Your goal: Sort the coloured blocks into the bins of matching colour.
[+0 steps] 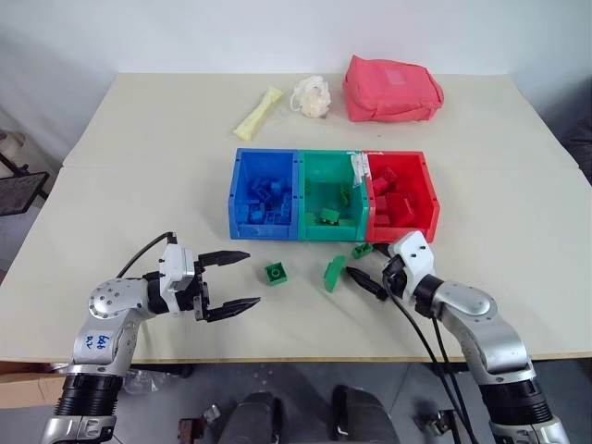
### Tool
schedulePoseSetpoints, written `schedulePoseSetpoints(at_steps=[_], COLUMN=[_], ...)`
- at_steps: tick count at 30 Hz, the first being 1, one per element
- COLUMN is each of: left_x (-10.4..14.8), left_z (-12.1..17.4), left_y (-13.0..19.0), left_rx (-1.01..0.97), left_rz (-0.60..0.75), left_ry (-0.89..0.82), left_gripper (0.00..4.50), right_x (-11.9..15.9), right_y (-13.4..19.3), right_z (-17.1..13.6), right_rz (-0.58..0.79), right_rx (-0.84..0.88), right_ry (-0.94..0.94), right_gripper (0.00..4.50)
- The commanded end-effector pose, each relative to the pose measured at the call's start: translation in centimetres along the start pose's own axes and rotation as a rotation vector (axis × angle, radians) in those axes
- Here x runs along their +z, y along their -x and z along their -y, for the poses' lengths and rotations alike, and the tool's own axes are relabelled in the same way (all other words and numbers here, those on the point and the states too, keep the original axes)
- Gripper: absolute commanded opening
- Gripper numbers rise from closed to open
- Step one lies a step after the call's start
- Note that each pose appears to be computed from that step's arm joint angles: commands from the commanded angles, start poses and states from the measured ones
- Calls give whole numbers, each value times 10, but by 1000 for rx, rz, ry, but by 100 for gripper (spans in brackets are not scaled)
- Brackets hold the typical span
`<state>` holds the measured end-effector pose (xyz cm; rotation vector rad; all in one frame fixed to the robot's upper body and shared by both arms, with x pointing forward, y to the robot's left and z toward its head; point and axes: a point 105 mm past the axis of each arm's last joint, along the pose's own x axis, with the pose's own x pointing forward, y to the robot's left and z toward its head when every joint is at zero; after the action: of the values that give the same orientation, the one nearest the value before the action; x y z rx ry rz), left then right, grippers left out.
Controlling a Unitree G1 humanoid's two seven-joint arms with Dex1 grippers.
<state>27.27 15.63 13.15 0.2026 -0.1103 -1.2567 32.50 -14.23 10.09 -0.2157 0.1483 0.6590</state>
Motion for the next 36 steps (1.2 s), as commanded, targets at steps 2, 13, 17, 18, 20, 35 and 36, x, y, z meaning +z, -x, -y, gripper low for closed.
schedulePoseSetpoints(at_steps=[2, 13, 17, 18, 20, 35, 36], left_x=[10, 10, 10, 10, 10, 20, 20], left_z=[-1, -2, -2, -2, -2, -8, -8], left_y=[-3, -6, -6, -6, -7, -29, -29], left_rx=[-5, 7, 10, 10, 10, 9, 9], left_rz=[29, 39, 42, 43, 44, 124, 126], left_ry=[-37, -37, -36, -35, -34, -51, -53], left_gripper=[450, 450, 450, 450, 450, 450, 450], right_x=[1, 6, 25, 32, 40, 129, 130], right_y=[-3, 3, 19, 23, 27, -35, -36], right_z=[1, -1, -11, -14, -17, -2, -2], right_rz=[15, 26, 57, 70, 84, 256, 258], right_rx=[-18, -12, 59, 80, 102, 152, 160], right_ry=[-10, -5, 38, 49, 64, 211, 220], right_gripper=[380, 145, 145, 145, 145, 354, 384])
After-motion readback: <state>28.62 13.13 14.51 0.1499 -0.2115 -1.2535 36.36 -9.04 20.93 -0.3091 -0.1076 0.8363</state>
